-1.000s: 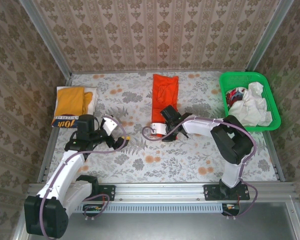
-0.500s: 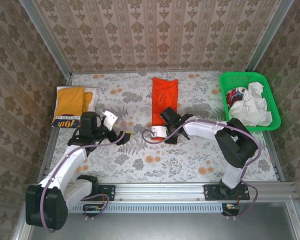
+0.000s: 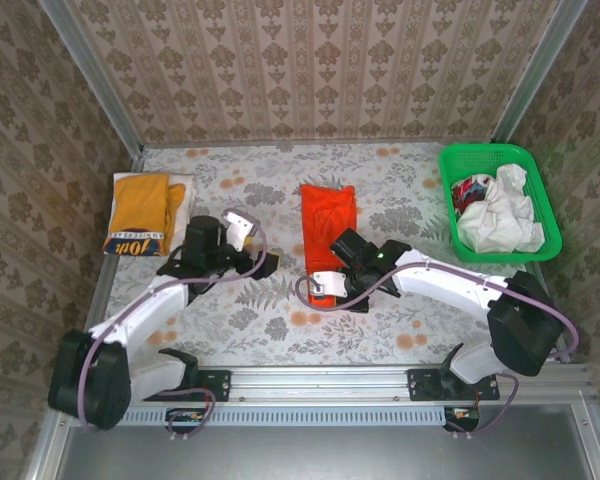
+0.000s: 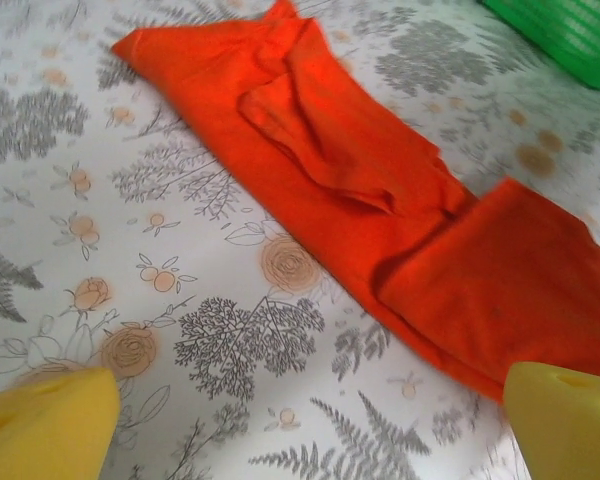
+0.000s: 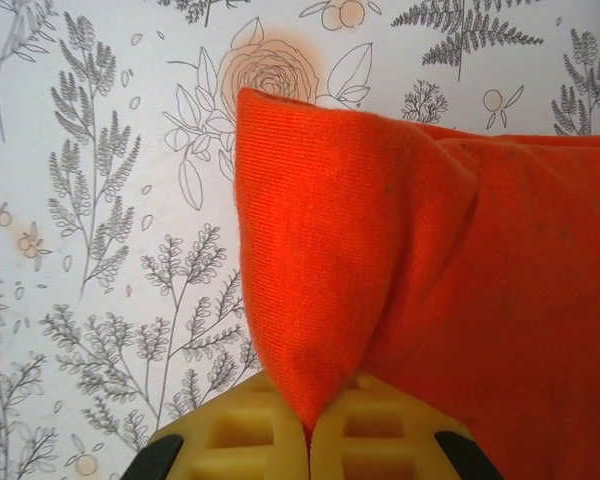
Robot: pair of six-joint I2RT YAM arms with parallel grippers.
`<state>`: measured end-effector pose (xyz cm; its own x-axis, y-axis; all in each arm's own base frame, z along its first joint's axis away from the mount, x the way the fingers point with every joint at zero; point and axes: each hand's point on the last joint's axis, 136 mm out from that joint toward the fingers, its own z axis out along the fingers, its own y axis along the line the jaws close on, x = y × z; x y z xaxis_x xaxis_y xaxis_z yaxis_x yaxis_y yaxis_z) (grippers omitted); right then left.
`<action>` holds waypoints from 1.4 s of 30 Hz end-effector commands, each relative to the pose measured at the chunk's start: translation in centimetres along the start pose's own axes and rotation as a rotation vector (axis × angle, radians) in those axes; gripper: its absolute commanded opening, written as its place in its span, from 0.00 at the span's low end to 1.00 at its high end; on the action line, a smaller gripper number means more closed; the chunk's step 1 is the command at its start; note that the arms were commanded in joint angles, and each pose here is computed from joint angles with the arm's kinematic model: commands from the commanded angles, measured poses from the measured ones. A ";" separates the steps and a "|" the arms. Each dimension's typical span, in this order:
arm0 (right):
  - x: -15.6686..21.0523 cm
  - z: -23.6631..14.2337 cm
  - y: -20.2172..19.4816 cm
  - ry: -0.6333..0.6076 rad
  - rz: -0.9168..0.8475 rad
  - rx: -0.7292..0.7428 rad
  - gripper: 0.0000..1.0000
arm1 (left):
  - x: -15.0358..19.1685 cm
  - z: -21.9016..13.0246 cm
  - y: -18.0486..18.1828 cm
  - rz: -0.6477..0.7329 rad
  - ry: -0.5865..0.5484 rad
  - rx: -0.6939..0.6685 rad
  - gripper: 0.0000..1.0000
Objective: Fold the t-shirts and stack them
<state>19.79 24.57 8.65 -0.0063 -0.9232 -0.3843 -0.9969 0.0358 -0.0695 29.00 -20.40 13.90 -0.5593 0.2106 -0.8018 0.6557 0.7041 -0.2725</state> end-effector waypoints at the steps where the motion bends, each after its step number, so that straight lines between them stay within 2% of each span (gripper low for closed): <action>1: 0.2 -1.0 1.5 -0.012 0.026 -0.041 0.00 | -3.9 2.1 2.6 -0.351 -0.091 -0.126 1.00; 3: 0.1 -1.1 1.4 -0.018 0.021 -0.032 0.00 | -3.3 4.2 3.8 -0.568 -0.021 -0.162 1.00; 7: 0.2 -0.7 1.2 -0.012 0.016 -0.030 0.00 | -3.5 8.8 3.9 -0.702 0.062 -0.115 0.99; 10: 0.5 -0.3 1.2 0.002 0.018 -0.037 0.00 | -3.6 11.5 5.0 -0.769 0.087 -0.121 0.87; 12: 0.6 -0.3 1.1 0.007 0.021 -0.035 0.00 | -3.5 13.5 3.9 -0.775 0.123 -0.089 0.83; 17: 0.5 -0.2 1.0 -0.002 0.025 -0.030 0.00 | -3.3 16.4 4.4 -0.786 0.166 -0.104 0.67; 19: 0.4 -0.1 1.1 -0.008 0.028 -0.034 0.00 | -3.0 17.3 4.6 -0.796 0.184 -0.116 0.63; 24: 0.4 0.0 1.1 -0.007 0.026 -0.039 0.00 | -2.0 19.1 4.6 -0.807 0.232 -0.119 0.44; 29: 0.5 0.0 0.9 -0.010 0.036 -0.041 0.00 | -1.2 19.9 4.4 -0.823 0.253 -0.100 0.30; 35: 0.6 0.2 0.8 -0.014 0.044 -0.052 0.00 | -0.9 20.4 3.9 -0.833 0.268 -0.067 0.25; 36: 0.6 0.2 0.8 -0.013 0.046 -0.054 0.00 | -0.6 20.4 4.0 -0.836 0.274 -0.070 0.20; 39: 0.4 0.1 0.9 -0.019 0.049 -0.058 0.00 | -0.4 20.7 3.5 -0.839 0.285 -0.037 0.16; 42: 0.1 -0.4 1.0 -0.032 0.053 -0.065 0.00 | 0.1 20.8 3.2 -0.834 0.301 -0.025 0.03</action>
<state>19.40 24.14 8.71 -0.0351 -0.9177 -0.3957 -0.9979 0.0540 -0.0366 42.40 -31.12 2.57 -0.9456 -0.2501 -0.2081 -0.0462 0.7365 -0.6749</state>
